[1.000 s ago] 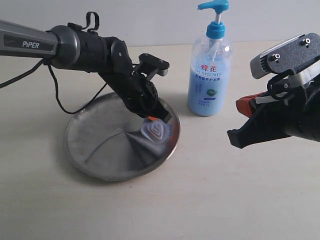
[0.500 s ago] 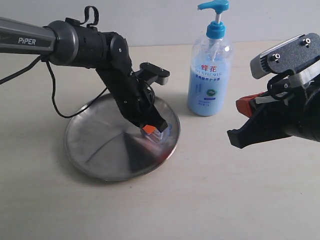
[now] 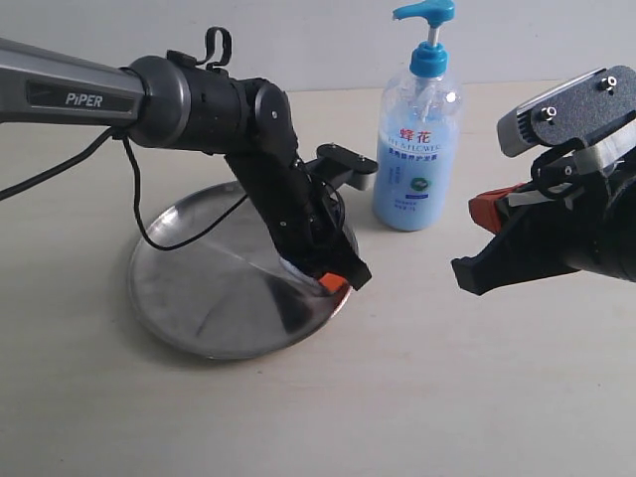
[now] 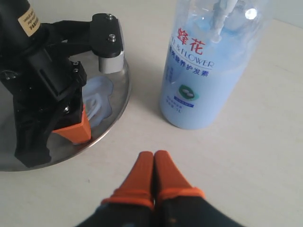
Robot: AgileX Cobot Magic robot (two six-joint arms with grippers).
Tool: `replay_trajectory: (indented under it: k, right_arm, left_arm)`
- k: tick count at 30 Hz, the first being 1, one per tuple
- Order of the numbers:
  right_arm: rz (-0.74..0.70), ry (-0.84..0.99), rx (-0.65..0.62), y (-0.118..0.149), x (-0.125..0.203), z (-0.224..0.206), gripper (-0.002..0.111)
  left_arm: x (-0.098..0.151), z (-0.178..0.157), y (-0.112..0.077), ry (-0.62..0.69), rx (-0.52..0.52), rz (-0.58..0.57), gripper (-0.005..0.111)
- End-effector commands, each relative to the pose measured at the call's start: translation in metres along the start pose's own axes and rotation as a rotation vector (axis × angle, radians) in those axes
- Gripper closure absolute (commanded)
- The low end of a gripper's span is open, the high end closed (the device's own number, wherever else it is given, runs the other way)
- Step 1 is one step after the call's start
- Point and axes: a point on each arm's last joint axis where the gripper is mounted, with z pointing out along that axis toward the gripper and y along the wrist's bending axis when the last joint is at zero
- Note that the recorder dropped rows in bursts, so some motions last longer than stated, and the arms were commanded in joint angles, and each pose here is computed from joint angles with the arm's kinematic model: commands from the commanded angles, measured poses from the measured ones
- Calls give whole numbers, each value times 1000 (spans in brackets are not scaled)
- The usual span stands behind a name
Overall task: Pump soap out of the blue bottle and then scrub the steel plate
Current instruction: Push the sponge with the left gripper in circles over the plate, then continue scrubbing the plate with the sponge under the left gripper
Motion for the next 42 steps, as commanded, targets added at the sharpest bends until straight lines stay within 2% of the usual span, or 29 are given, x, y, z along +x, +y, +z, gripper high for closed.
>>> replay_trajectory:
  k: [1,7,14,25,34,38,42]
  right_arm:
    - [-15,-5,-8,1,0,-1,108]
    - [-15,-5,-8,1,0,-1,108]
    - [-15,-5,-8,1,0,-1,108]
    - [-15,-5,-8,1,0,-1,108]
    - [-15,-5,-8,1,0,-1,108]
    - [-15,-5,-8,1,0,-1,108]
    - [-15,-5,-8,1,0,-1,108]
  left_arm:
    - [9,24,6,22,-42,14,107]
    - [3,24,12,-34,-100,30,107]
    - [5,23,22,-16,-209,46,107]
    - [11,22,23,59,-228,68,107]
    - [19,15,27,162,-286,72,107]
    - [19,14,31,161,-325,63,107]
    - [15,14,33,105,-355,38,107]
